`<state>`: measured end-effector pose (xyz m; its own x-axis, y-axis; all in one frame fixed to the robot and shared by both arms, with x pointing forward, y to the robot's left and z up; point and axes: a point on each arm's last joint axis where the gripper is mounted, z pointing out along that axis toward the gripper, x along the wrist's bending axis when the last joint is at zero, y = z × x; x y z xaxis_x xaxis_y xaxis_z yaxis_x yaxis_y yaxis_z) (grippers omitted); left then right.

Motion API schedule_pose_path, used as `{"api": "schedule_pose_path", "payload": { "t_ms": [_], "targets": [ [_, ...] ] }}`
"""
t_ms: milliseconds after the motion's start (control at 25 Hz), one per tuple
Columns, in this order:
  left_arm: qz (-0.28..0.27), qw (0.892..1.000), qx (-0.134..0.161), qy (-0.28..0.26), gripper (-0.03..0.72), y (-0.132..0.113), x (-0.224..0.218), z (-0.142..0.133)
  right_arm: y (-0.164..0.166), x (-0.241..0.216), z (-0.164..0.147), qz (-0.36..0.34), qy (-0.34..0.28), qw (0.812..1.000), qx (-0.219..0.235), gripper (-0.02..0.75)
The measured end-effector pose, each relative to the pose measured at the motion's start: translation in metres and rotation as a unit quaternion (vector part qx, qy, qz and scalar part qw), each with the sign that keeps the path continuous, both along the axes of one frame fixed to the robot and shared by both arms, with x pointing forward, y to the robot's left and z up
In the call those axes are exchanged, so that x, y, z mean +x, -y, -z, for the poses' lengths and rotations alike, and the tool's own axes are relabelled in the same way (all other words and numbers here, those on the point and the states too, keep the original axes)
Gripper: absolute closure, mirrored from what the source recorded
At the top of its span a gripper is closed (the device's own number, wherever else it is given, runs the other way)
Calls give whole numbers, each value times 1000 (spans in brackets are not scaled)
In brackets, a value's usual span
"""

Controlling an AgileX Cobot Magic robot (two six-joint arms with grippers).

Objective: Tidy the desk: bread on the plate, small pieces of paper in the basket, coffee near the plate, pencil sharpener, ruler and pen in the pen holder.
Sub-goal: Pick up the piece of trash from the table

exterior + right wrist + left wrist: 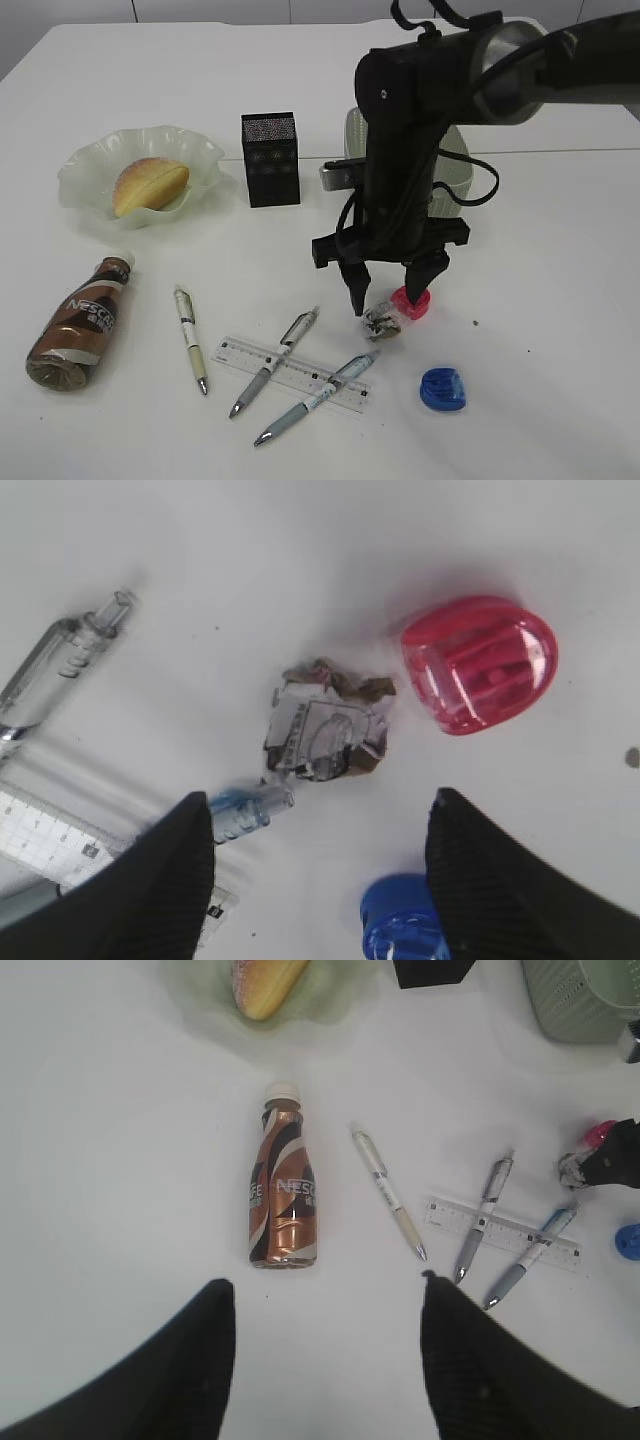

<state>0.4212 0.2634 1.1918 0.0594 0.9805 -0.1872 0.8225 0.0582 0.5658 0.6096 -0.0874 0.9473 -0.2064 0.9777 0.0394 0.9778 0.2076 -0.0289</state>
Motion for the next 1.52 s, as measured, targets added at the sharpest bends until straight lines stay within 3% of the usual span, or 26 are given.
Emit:
{"api": "schedule_pose_path", "payload": {
  "t_ms": [240,640,1520],
  "targets": [
    [0,1000,-1,0,254,0,0,0,-3,2,17,-5,-12,1000,0,249],
    [0,1000,-1,0,254,0,0,0,-7,5,18,-3,0,1000,22,249],
    [0,1000,-1,0,254,0,0,0,-4,7,33,-15,-5,1000,0,249]
  ]
}}
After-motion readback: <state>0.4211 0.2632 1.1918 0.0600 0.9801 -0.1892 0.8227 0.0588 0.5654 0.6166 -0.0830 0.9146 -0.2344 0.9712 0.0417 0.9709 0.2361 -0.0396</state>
